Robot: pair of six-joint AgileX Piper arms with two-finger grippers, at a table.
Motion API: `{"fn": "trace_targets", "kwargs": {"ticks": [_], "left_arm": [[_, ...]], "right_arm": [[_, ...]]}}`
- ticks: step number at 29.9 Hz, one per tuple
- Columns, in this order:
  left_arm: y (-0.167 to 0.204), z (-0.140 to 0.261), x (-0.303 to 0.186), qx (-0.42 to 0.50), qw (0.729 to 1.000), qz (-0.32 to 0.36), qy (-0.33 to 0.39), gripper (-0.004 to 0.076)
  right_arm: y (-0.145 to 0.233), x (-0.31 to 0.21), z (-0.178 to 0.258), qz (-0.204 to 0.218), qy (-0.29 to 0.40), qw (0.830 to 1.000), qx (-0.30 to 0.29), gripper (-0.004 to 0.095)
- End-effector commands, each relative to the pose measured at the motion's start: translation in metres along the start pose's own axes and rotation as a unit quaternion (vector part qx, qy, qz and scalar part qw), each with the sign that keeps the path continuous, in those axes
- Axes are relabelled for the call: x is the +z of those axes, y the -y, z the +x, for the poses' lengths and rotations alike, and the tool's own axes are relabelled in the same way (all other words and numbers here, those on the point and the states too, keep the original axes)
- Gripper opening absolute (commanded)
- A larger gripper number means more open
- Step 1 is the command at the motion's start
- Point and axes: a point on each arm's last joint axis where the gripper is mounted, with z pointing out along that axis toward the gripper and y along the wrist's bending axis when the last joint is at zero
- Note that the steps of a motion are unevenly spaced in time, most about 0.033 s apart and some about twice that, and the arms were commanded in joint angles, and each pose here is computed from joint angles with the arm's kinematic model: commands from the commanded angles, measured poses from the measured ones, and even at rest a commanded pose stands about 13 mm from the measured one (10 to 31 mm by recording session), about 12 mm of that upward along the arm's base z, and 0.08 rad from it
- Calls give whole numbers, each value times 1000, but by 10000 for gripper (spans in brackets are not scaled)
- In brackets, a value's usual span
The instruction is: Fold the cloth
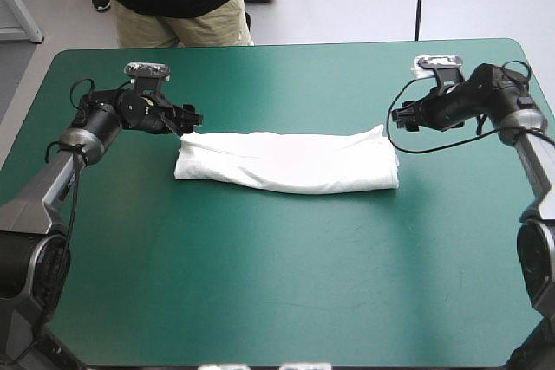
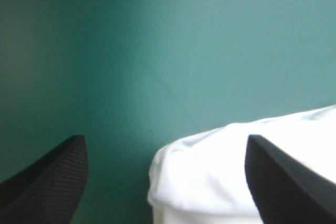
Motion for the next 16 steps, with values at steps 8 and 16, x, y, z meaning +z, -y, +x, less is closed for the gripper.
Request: {"fn": "trace_targets", "kwargs": {"ticks": [8,16], "left_arm": [[94,-15,-44,94,962,254,20,157],[138,15,7,123,945,297,-60,-9]], "right_arm": [[3,-109,-2,41,90,995,-11,335],[3,-103,-2,7,83,996,-12,58]]}}
